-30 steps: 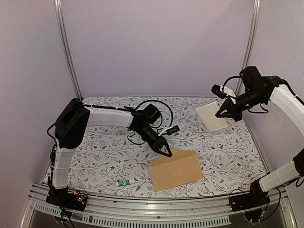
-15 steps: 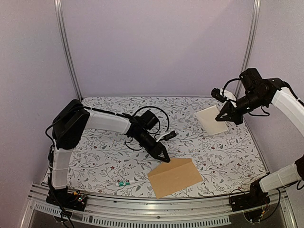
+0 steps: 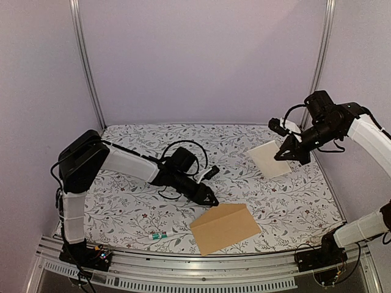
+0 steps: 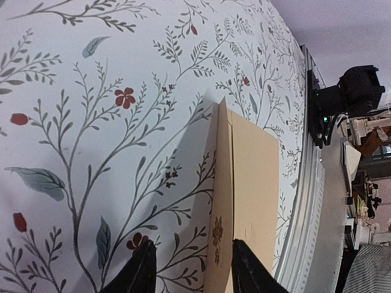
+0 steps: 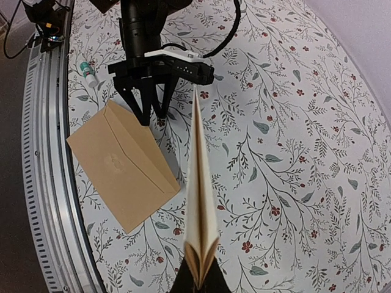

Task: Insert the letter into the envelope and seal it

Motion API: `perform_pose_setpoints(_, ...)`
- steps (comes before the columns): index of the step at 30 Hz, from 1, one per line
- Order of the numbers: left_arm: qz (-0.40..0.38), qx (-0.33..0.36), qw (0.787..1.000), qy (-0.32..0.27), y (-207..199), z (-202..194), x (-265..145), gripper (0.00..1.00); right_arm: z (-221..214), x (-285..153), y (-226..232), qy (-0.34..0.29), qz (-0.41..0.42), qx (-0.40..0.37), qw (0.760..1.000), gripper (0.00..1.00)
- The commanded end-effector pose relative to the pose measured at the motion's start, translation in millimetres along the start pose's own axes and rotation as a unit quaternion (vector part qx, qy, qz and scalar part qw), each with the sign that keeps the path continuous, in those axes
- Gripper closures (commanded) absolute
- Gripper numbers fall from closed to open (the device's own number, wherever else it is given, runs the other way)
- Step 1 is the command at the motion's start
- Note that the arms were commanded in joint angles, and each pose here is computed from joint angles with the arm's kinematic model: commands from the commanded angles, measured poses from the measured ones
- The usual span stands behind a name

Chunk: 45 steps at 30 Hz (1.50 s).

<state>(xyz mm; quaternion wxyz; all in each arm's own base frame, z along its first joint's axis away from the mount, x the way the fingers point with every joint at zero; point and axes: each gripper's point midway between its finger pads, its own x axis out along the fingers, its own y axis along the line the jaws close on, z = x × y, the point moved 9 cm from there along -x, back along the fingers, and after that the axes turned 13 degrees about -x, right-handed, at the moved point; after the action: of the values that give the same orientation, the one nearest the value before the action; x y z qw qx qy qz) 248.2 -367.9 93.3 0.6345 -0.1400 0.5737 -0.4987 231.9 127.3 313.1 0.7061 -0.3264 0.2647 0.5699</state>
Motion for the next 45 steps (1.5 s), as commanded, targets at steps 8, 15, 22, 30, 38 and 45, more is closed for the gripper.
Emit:
perform_pose_setpoints(8,0.002,-0.002,1.000,-0.015,-17.4,-12.5,-7.6,0.63,9.1,10.5,4.6,-0.011,0.021,-0.025,0.999,1.00)
perform_pose_setpoints(15,-0.006,-0.022,1.000,-0.010,-16.5,-17.4,-4.7,0.74,13.2,20.7,10.1,-0.010,0.038,-0.040,0.998,1.00)
perform_pose_setpoints(22,-0.004,-0.035,0.999,0.005,-15.0,-17.1,3.2,0.73,19.2,27.9,11.1,-0.011,0.048,-0.056,0.997,1.00)
perform_pose_setpoints(30,0.006,-0.046,0.999,0.019,-11.2,-24.7,6.9,0.71,19.7,34.2,14.6,-0.014,0.057,-0.059,0.997,1.00)
perform_pose_setpoints(38,-0.003,-0.047,0.998,0.031,-9.3,-24.2,13.0,0.88,24.4,39.2,21.6,-0.007,0.066,-0.083,0.994,1.00)
perform_pose_setpoints(45,-0.003,-0.040,0.998,0.051,-9.4,-23.9,14.0,1.00,34.4,44.2,30.8,0.008,0.086,-0.131,0.988,1.00)
